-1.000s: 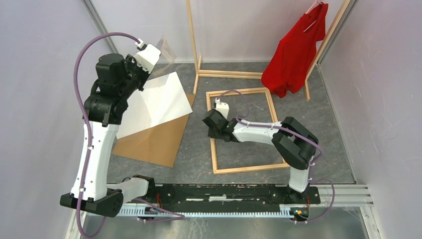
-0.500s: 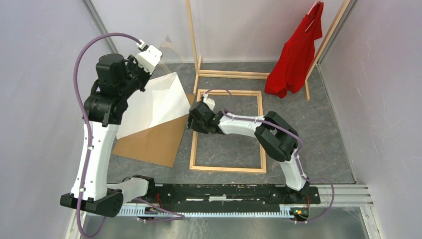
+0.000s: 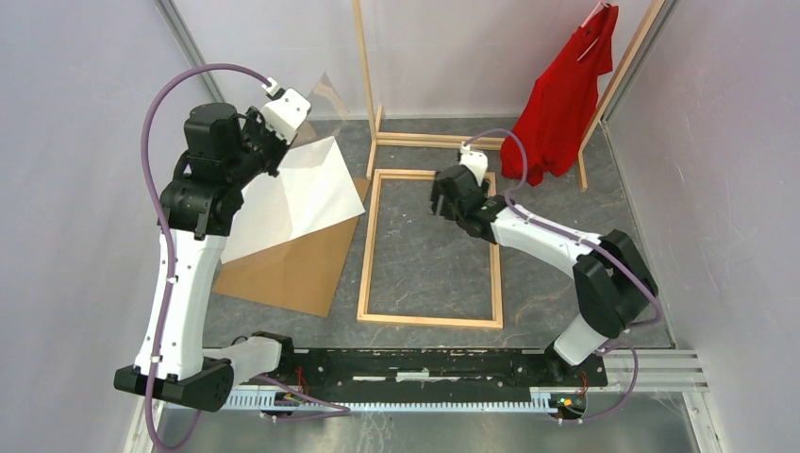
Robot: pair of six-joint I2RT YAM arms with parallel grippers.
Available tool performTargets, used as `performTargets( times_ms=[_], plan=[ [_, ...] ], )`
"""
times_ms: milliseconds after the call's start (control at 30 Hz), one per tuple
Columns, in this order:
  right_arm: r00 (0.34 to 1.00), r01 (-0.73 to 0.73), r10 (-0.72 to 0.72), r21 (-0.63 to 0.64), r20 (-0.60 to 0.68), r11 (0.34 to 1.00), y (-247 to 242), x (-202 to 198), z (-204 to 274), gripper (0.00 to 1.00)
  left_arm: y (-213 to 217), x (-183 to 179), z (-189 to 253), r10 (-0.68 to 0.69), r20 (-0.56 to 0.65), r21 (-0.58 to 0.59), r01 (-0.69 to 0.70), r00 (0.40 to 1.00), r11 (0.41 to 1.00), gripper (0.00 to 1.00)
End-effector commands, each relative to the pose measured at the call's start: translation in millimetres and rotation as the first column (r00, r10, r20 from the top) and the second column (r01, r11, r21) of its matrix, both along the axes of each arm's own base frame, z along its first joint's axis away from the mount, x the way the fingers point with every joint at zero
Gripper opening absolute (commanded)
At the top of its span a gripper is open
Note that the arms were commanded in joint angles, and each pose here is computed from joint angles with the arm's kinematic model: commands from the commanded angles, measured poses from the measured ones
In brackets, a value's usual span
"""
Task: Put the photo into the frame
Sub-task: Move the photo frame to the center of the board, then place the photo frame item in the photo frame.
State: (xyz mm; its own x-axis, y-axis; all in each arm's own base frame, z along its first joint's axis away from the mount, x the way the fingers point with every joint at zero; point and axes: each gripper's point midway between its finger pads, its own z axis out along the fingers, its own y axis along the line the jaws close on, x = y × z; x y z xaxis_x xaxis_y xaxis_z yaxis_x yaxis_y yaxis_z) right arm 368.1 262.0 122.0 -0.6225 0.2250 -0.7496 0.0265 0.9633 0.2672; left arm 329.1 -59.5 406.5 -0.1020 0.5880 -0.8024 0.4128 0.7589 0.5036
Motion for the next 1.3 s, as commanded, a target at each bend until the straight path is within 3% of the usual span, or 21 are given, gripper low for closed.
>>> performTargets(
  times_ms=[0, 200, 433, 800, 1000, 1067, 1267],
  plan=[
    [0.999, 0.022, -0.035, -0.325, -0.033, 0.945, -81, -15, -31, 0.82, -8, -2, 5, -0.021, 0.004, -0.07, 0.022, 1.0, 0.997, 0.02],
    [0.987, 0.044, -0.103, -0.397, -0.127, 0.917, -127, -42, -72, 0.78, -14, -2, 0, -0.046, -0.02, -0.089, 0.044, 0.999, 0.995, 0.02],
    [0.985, 0.058, -0.115, -0.392, -0.126, 0.918, -137, -55, -70, 0.71, -25, -4, -9, -0.104, -0.061, -0.11, 0.097, 0.993, 0.989, 0.02],
    [0.957, 0.127, -0.195, -0.296, -0.215, 0.947, -153, -88, -91, 0.29, -49, 3, -26, -0.197, -0.138, -0.192, 0.169, 0.971, 0.967, 0.02],
    [0.941, 0.183, -0.221, -0.165, -0.258, 0.969, -153, -111, -105, 0.2, -82, 4, -42, -0.293, -0.201, -0.255, 0.239, 0.935, 0.937, 0.02],
    [0.944, 0.174, -0.2, -0.119, -0.263, 0.978, -146, -111, -102, 0.24, -99, 1, -50, -0.322, -0.228, -0.265, 0.26, 0.919, 0.929, 0.02],
    [0.972, 0.137, -0.131, 0.015, -0.195, 0.991, -123, -97, -58, 0.68, -156, -5, -75, -0.416, -0.338, -0.416, 0.262, 0.844, 0.87, 0.02]
  ],
)
